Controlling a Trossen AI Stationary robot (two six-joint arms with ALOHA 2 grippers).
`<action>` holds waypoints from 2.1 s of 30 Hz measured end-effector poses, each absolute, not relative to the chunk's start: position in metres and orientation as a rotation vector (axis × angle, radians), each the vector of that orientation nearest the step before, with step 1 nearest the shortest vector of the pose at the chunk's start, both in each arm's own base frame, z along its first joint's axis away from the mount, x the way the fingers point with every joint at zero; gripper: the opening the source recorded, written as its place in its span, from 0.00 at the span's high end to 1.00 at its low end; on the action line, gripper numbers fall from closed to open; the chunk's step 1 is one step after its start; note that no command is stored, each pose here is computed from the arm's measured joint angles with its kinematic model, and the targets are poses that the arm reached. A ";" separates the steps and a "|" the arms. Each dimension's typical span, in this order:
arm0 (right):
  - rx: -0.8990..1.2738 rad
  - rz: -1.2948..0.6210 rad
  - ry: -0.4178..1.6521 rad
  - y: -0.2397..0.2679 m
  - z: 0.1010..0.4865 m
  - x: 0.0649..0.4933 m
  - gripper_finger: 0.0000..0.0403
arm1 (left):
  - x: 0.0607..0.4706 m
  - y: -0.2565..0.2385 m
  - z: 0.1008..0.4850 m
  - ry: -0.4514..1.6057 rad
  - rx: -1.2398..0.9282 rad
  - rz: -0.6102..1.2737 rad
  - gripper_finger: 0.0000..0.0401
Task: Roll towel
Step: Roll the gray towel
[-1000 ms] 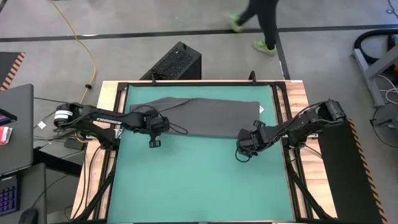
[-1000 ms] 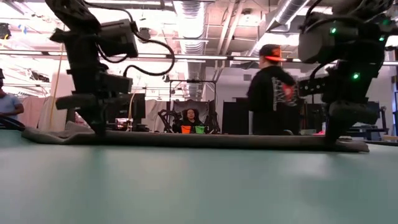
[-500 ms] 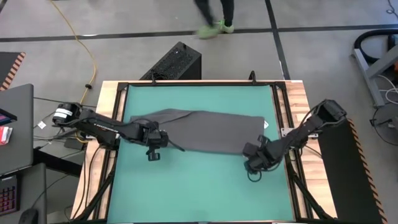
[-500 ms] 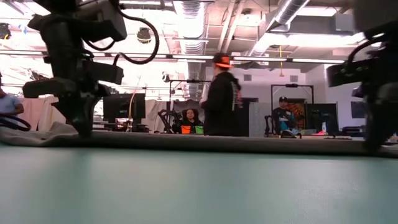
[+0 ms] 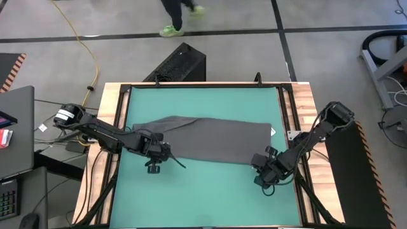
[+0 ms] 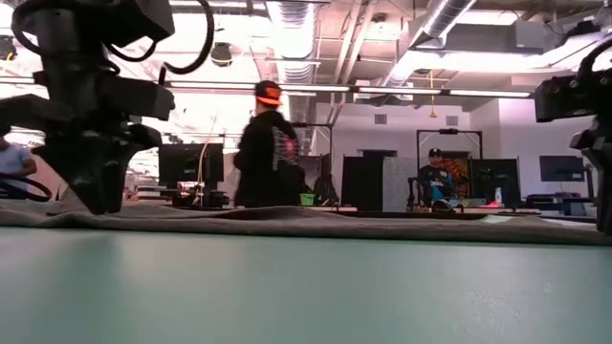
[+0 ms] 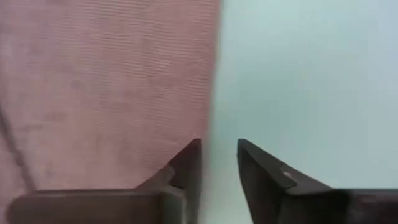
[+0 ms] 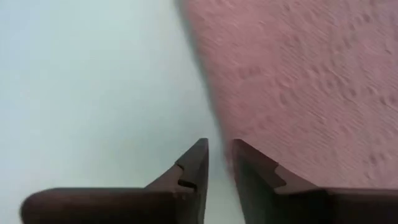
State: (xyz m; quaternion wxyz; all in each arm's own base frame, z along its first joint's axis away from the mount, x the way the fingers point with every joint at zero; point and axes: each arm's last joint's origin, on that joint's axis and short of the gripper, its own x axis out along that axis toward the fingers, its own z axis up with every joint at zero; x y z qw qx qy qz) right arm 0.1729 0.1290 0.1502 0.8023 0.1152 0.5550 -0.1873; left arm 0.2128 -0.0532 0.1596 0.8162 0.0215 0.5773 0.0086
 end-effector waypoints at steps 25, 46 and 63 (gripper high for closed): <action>-0.095 -0.320 1.032 0.122 0.179 0.205 0.47 | 0.264 -0.063 0.191 0.602 0.348 -0.008 0.54; -0.176 -0.497 0.930 0.118 0.181 0.196 0.51 | 0.193 -0.061 0.161 1.066 0.007 0.627 0.99; -0.380 -0.165 0.434 -0.002 0.197 0.378 0.51 | 0.166 -0.091 0.162 1.082 0.032 0.593 1.00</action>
